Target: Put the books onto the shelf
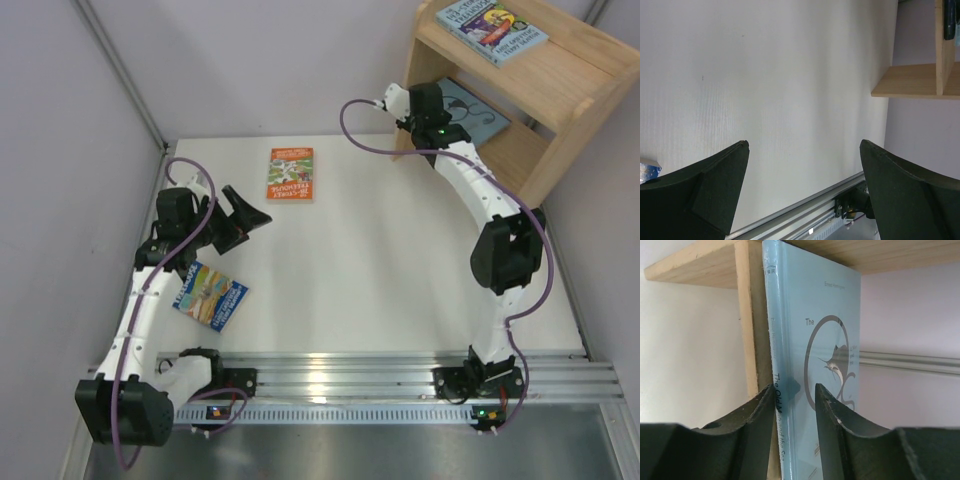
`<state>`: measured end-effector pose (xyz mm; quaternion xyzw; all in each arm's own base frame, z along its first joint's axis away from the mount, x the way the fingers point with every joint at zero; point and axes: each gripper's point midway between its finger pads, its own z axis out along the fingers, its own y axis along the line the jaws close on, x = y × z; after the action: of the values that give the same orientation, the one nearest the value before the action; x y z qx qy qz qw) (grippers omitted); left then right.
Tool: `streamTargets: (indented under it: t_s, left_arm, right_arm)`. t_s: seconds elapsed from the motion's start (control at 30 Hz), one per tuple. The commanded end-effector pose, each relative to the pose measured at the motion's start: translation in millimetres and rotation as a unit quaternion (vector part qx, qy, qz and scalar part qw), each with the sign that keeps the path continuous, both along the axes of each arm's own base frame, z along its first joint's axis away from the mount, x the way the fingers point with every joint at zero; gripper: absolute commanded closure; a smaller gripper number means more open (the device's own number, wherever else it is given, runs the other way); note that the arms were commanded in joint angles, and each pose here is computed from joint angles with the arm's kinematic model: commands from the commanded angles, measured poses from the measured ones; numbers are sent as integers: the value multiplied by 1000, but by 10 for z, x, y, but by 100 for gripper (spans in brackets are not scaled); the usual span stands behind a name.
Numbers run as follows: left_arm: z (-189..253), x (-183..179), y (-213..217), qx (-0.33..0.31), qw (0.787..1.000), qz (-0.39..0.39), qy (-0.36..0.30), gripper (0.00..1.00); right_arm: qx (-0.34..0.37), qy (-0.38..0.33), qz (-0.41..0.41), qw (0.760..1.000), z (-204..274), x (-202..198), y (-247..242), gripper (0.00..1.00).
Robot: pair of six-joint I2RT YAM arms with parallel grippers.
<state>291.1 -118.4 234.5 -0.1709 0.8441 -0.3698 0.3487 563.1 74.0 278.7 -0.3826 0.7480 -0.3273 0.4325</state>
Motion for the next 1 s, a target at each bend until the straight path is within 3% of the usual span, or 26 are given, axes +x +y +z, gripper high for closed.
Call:
streamTargets:
  t_s: [0.0,0.17,0.33,0.5,0.97]
  left_arm:
    - [180,48,-5,1,1000,3,-28,3]
    - [177,49,-15,3,1000,0,-29,3]
    - [185,47,-19,4,1000,0,-31,3]
    - [192,41,-26,5,999,-2,-33,3]
    - [177,29,-53,9,999,-1,-31,4]
  right_arm:
    - [29,-31,0,999,252,-22,-33,65]
    - [35,-32,2,999,273,-59,-31,66]
    - [37,-30,2,999,277,-115,-23,58]
    - [37,-35,0,999,308,-157,-44,68]
    - [34,-47,-4,998,271,-45,-101,83]
